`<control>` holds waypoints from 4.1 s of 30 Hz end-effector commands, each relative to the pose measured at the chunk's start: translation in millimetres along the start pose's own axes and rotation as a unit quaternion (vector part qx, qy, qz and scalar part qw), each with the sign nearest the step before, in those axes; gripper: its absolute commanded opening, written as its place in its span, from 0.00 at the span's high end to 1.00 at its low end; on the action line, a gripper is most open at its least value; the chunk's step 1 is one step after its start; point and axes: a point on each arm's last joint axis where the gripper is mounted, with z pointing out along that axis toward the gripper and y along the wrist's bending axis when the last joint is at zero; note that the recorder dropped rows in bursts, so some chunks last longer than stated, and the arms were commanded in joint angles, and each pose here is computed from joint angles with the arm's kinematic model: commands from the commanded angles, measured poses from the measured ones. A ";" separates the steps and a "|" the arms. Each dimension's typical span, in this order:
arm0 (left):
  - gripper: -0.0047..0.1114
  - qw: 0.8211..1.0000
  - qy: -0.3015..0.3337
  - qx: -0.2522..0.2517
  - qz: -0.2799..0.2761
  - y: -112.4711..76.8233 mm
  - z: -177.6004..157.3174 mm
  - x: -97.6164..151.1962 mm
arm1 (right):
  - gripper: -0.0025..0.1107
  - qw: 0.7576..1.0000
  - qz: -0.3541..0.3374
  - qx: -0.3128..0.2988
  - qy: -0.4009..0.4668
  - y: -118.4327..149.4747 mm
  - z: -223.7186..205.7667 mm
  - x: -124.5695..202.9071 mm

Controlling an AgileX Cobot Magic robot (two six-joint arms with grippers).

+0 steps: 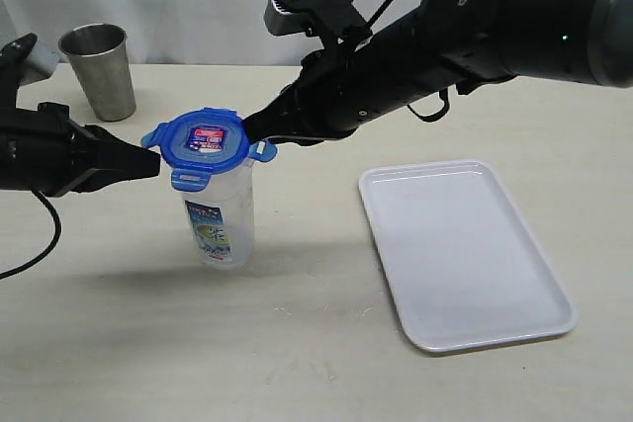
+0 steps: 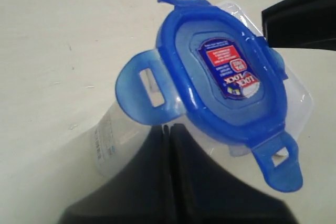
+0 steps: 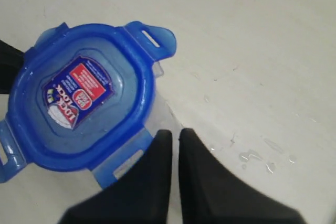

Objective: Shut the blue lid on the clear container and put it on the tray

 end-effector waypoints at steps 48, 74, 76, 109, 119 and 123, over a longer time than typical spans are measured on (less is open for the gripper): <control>0.96 0.999 -0.037 -0.038 0.010 5.3 -0.2 -6.4 | 0.93 0.999 -0.045 0.013 -0.016 25.1 -38.4 -13.0; 0.96 0.998 -0.008 -0.053 0.014 8.3 -0.2 1.7 | 0.94 0.996 -0.072 -0.002 0.053 48.2 14.1 -20.6; 0.96 0.998 -0.008 -0.053 0.015 8.3 -0.2 1.7 | 0.94 0.995 -0.079 0.013 0.064 45.3 13.8 -18.7; 0.96 0.972 -0.163 0.073 0.153 -12.3 -23.6 33.1 | 0.94 0.995 -0.086 0.026 0.042 46.2 5.1 -24.7; 0.96 0.975 -0.137 0.106 0.143 -8.8 -7.4 42.4 | 0.94 0.995 -0.086 0.026 0.042 46.2 5.1 -24.7; 0.96 0.979 -0.107 0.088 0.151 -16.2 4.9 46.8 | 0.94 0.995 -0.086 0.026 0.042 46.2 5.1 -24.7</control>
